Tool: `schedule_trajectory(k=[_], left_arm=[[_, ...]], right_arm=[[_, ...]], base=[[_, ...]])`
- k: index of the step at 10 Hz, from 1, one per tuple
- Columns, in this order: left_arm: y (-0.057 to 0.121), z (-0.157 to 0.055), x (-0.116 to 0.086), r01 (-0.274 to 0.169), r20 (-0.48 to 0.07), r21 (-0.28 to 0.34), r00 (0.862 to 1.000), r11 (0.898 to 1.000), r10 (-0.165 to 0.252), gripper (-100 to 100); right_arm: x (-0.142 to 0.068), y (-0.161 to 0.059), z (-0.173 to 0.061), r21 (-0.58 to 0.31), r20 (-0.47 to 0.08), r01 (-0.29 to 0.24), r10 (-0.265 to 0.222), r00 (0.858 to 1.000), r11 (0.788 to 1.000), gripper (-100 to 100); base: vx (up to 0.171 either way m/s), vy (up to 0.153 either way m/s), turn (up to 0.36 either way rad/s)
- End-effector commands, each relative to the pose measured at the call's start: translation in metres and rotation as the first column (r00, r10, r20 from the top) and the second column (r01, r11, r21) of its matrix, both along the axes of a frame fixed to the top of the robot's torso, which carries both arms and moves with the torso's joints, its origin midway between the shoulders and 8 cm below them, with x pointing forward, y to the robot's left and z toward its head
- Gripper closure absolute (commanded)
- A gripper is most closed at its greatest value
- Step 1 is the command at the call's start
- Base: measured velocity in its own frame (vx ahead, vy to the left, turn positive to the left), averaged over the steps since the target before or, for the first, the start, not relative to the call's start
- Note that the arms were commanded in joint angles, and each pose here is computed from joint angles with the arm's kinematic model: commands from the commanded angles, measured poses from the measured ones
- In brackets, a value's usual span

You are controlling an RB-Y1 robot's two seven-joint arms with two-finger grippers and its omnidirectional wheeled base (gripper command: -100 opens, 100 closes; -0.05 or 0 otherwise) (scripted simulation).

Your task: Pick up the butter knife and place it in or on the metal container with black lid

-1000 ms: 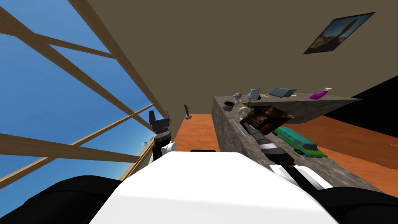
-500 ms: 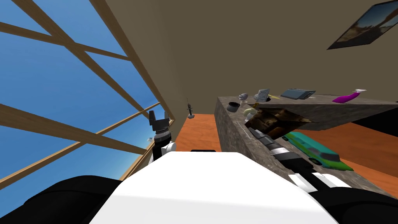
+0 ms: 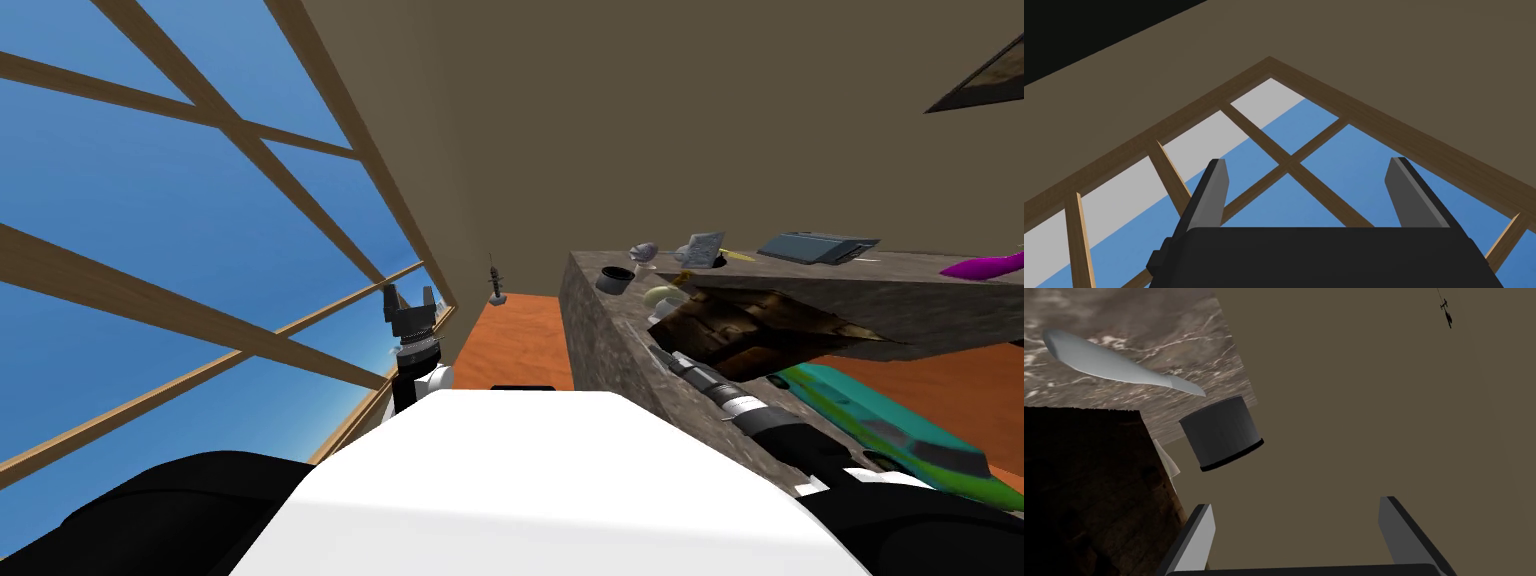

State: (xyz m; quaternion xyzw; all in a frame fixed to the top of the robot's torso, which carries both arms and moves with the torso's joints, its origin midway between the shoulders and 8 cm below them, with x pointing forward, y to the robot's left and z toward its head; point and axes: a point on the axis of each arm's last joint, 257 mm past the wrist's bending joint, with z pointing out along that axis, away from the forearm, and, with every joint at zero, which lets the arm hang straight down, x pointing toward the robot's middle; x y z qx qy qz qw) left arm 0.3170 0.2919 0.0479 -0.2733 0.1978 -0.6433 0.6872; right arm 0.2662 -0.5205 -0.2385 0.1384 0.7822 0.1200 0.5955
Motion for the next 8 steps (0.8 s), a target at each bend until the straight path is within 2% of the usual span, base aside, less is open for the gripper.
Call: schedule_trajectory(k=[1, 2, 3, 6, 7, 8], left_arm=[[0.000, 0.000, 0.000, 0.000, 0.000, 0.000, 1.000, 1.000, 0.000, 0], [0.000, 0.000, 0.000, 0.000, 0.000, 0.000, 1.000, 1.000, 0.000, 0], [0.000, 0.000, 0.000, 0.000, 0.000, 0.000, 1.000, 1.000, 0.000, 0], [0.000, 0.000, 0.000, 0.000, 0.000, 0.000, 1.000, 1.000, 0.000, 0], [0.000, 0.000, 0.000, 0.000, 0.000, 0.000, 1.000, 1.000, 0.000, 0], [0.000, 0.000, 0.000, 0.000, 0.000, 0.000, 1.000, 1.000, 0.000, 0]], right_arm=[[-0.012, -0.017, -0.018, -0.033, -0.079, 0.019, -0.022, 0.997, 0.999, -100], [-0.023, -0.028, -0.029, -0.053, -0.126, 0.030, -0.036, 0.991, 0.998, -100], [-0.023, -0.028, -0.029, -0.053, -0.126, 0.030, -0.036, 0.991, 0.998, -100], [-0.056, -0.060, -0.059, -0.116, -0.261, 0.054, -0.083, 0.962, 0.992, -100], [-0.056, -0.060, -0.059, -0.116, -0.261, 0.054, -0.083, 0.962, 0.992, -100], [-0.067, -0.070, -0.067, -0.138, -0.302, 0.059, -0.099, 0.948, 0.989, -100]], base=[[0.083, 0.022, 0.107], [0.102, 0.027, 0.120], [0.071, 0.023, 0.039], [0.080, 0.026, 0.112], [0.074, 0.004, 0.014], [0.065, 0.009, 0.071]])
